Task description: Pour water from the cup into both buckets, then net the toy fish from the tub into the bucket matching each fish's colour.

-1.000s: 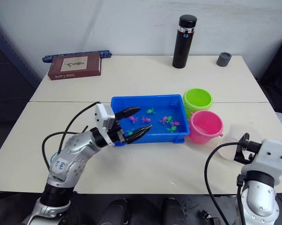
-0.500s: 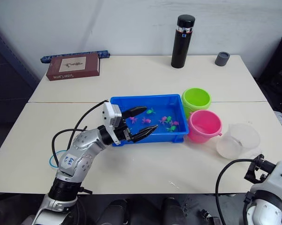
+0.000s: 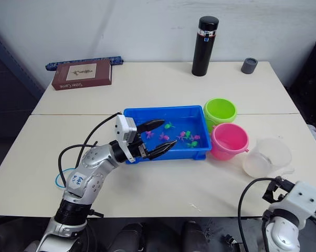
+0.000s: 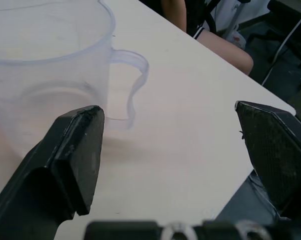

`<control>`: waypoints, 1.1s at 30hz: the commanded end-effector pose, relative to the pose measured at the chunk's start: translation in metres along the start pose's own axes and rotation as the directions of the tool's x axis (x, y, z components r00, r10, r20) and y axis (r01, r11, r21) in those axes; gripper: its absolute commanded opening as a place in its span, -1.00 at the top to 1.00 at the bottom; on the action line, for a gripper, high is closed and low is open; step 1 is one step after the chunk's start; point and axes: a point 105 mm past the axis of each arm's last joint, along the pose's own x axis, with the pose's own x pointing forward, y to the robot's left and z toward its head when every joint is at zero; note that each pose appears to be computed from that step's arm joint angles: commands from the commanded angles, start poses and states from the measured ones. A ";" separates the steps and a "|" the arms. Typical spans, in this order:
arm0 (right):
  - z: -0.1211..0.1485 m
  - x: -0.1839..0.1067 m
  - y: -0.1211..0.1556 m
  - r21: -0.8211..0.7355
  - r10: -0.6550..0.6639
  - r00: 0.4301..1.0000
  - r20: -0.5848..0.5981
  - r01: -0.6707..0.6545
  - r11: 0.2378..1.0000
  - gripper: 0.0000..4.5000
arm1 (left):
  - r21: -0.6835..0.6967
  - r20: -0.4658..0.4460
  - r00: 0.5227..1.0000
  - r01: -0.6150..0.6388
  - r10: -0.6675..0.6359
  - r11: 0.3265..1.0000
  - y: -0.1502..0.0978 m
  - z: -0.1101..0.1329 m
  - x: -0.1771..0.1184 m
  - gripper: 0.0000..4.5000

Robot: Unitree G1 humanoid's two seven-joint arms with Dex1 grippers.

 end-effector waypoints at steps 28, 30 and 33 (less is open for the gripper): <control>-0.003 0.027 -0.004 0.001 -0.006 0.999 0.033 0.006 1.000 -0.97 | 0.035 0.013 0.999 -0.041 0.040 0.999 -0.003 0.003 -0.008 -1.00; -0.003 0.029 -0.005 0.000 -0.005 0.999 0.035 0.005 1.000 -0.97 | 0.035 0.010 0.999 -0.043 0.042 0.998 -0.003 0.003 -0.009 -1.00; 0.000 0.034 -0.008 -0.003 -0.008 0.999 0.044 0.008 1.000 -0.97 | 0.037 0.008 0.999 -0.048 0.048 0.998 -0.003 0.003 -0.010 -1.00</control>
